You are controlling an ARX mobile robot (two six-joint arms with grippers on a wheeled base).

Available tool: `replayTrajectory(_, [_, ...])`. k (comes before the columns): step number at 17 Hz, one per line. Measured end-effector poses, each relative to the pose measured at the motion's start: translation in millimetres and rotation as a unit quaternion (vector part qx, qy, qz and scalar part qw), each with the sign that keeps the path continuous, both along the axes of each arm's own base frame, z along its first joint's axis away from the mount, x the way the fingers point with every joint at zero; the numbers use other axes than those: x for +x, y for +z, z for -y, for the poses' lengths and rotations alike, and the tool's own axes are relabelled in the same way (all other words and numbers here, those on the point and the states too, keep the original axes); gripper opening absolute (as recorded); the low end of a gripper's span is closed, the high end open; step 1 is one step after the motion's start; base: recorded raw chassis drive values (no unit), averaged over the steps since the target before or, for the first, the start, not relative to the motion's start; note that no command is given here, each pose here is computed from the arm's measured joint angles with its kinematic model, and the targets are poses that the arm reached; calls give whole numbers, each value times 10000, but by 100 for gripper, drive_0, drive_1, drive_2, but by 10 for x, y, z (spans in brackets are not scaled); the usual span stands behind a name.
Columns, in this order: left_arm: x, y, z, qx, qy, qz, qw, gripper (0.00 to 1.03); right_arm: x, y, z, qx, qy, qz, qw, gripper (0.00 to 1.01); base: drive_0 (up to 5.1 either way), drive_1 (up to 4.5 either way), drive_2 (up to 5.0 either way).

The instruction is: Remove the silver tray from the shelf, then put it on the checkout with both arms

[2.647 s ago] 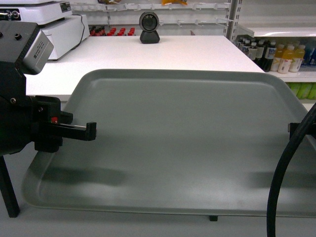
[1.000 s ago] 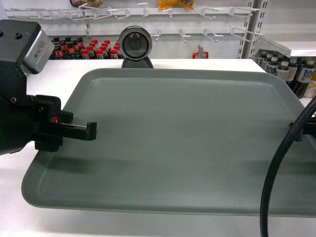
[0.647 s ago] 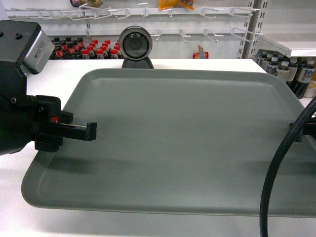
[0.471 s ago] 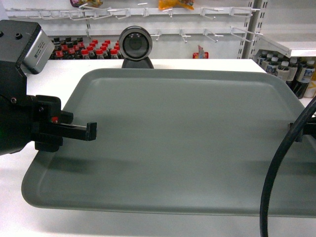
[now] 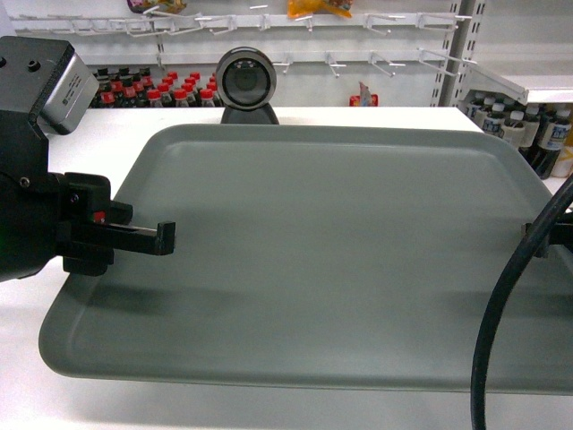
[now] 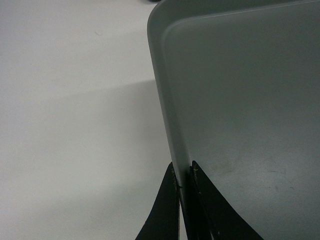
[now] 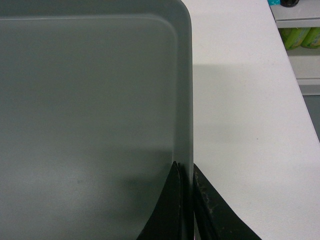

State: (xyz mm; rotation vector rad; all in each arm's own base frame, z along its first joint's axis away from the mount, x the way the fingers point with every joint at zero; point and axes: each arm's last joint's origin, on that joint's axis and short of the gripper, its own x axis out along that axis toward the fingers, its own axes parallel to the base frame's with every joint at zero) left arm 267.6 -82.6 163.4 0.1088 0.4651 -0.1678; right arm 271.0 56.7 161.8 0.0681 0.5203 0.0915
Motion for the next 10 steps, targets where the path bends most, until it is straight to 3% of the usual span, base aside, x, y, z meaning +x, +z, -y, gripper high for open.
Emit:
replayTrajectory(1, [0,-1,-1,1,2,-2,10000,3,0,0,0,0,0,0,10000,3,0,0,0])
replayTrajectory(2, [0,0,-3,9,31,7,10000,3,13,-22,-6,164,8,489,9987,3,0,0,0])
replayTrajectory(3, [8,6,2,26,266,-102,9996,3,49,-50,-22,253,50,684,9973,3,0,0,0])
replayTrajectory(5, [42,-4,71,134,1187,-264,9925,3,124,-105,-86,290,163,744,9967,3,0,0,0])
replayTrajectory(7, [135,-136,31,1,1691,-355,9850,3,277,-168,-166,286,273,534,9978,3,0,0,0])
replayTrajectory(10, [398,-159,-18,1,1746,-208,9844,3,517,-190,-254,280,226,646,9973,3,0,0,0])
